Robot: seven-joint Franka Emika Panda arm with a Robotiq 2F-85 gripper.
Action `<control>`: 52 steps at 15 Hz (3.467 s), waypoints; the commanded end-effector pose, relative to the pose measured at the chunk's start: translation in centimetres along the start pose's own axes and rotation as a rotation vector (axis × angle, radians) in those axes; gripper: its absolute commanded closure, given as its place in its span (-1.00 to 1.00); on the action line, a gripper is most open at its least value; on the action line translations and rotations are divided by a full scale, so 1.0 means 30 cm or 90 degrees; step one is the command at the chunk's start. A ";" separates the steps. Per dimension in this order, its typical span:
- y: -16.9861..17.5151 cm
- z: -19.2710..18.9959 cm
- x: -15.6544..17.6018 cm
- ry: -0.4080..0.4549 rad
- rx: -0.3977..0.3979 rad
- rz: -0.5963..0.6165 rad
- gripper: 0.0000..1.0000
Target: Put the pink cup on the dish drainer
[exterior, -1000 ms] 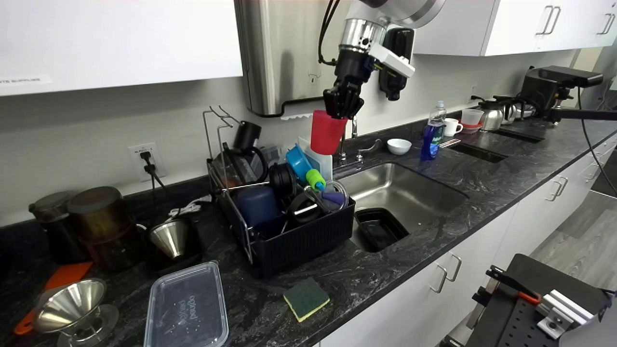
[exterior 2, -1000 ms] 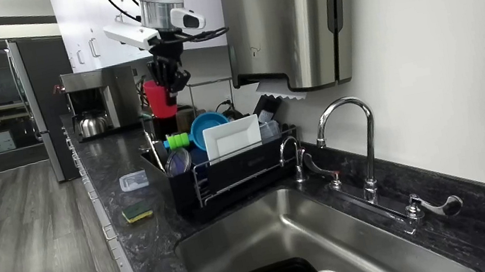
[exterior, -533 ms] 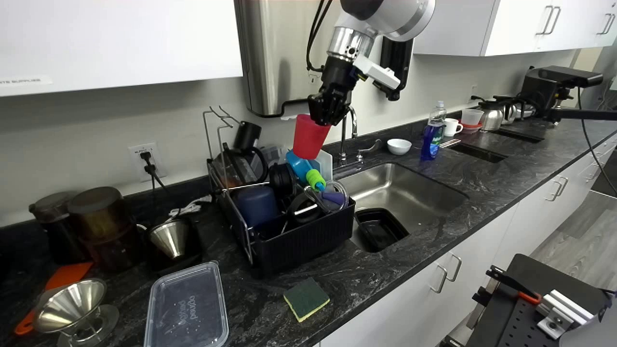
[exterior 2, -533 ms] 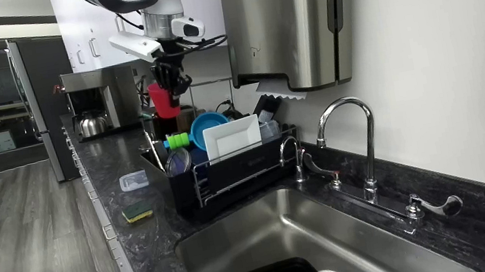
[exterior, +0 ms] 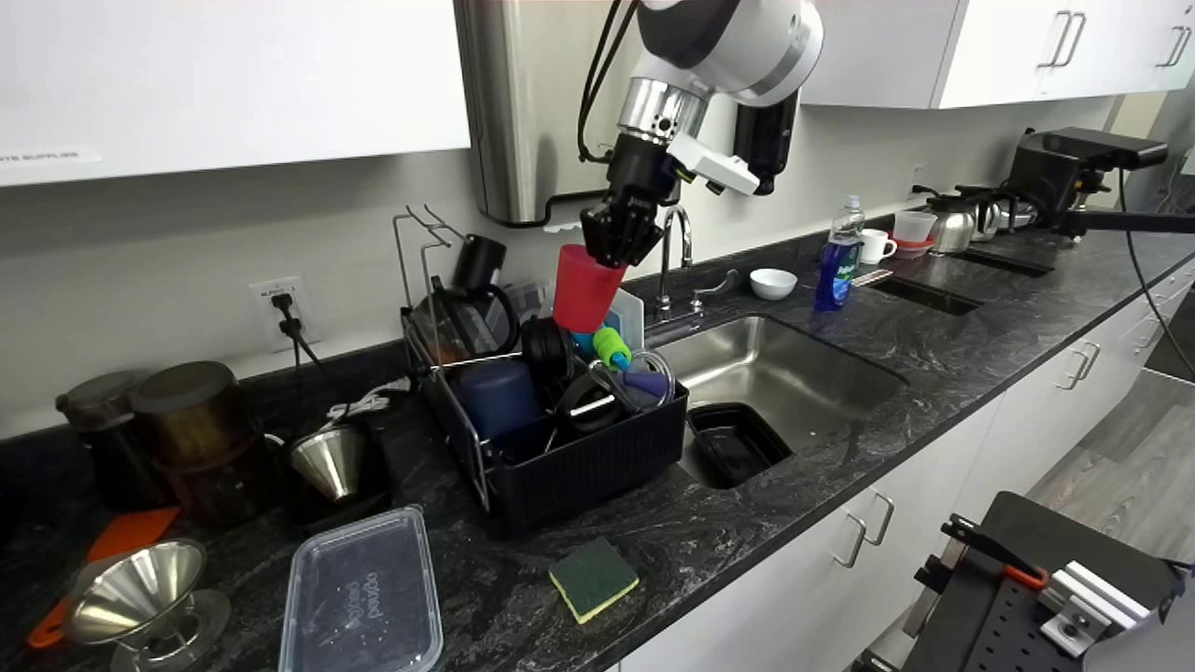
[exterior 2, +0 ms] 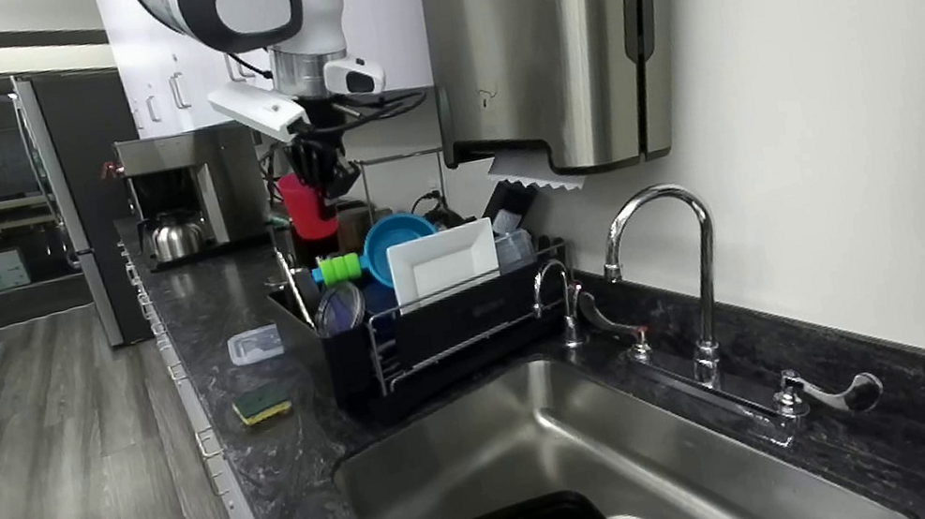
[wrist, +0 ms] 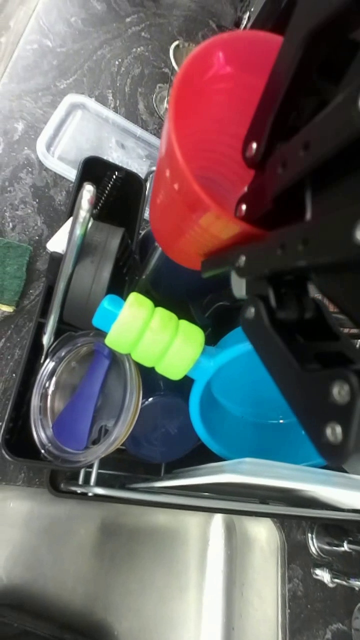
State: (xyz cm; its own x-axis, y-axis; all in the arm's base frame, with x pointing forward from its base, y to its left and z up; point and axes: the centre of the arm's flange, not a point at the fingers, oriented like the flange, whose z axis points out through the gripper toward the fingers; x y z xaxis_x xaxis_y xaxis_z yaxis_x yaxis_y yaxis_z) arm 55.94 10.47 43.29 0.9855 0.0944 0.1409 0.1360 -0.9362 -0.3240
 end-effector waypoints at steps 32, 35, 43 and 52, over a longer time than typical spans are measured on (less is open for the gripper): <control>-0.144 0.048 0.000 0.079 -0.040 -0.099 0.98; -0.133 0.064 -0.001 0.080 -0.053 -0.108 0.98; -0.063 0.154 -0.007 0.081 -0.107 -0.138 0.98; 0.028 0.212 -0.039 0.071 -0.144 -0.149 0.98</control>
State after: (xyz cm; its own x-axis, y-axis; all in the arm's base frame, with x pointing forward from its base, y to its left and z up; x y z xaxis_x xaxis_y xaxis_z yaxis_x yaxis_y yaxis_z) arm 55.83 12.34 37.37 0.9234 0.2677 0.2750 0.2993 -0.9508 -0.0797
